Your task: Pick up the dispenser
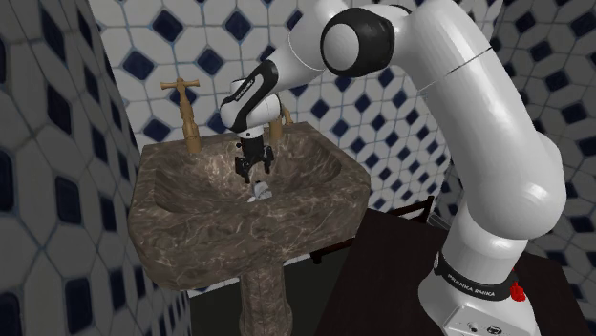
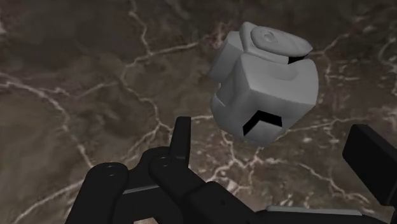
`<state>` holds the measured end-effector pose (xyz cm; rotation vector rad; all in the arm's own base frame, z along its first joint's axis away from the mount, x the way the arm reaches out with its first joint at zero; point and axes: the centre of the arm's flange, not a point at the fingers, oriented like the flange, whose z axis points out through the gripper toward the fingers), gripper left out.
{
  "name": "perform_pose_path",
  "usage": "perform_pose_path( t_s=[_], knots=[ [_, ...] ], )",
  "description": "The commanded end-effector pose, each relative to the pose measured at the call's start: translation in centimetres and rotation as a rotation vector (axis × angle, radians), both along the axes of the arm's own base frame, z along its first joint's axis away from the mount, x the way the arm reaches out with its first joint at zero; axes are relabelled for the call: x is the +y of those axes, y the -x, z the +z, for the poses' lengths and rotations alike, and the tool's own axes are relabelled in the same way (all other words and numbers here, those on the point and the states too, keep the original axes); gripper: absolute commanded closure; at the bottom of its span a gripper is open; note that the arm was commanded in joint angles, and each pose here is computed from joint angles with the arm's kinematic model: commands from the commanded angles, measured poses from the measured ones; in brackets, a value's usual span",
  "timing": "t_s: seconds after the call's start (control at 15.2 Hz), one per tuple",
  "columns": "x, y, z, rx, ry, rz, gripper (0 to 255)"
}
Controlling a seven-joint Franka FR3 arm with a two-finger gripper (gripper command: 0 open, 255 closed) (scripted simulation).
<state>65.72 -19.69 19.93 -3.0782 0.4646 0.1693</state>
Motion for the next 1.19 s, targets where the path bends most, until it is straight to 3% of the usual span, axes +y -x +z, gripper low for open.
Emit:
perform_pose_path(
  t_s=[0.0, 0.53, 0.59, 1.12],
  knots=[
    [-0.5, -0.7, -1.5, 0.001, -0.003, -0.007, 0],
    [-0.5, -0.7, -5.0, 0.001, -0.003, -0.007, 0],
    [-0.5, -0.6, -5.0, 0.001, -0.003, -0.007, 255],
    [-0.5, -0.6, -4.9, 0.001, -0.003, -0.007, 255]
  ],
)
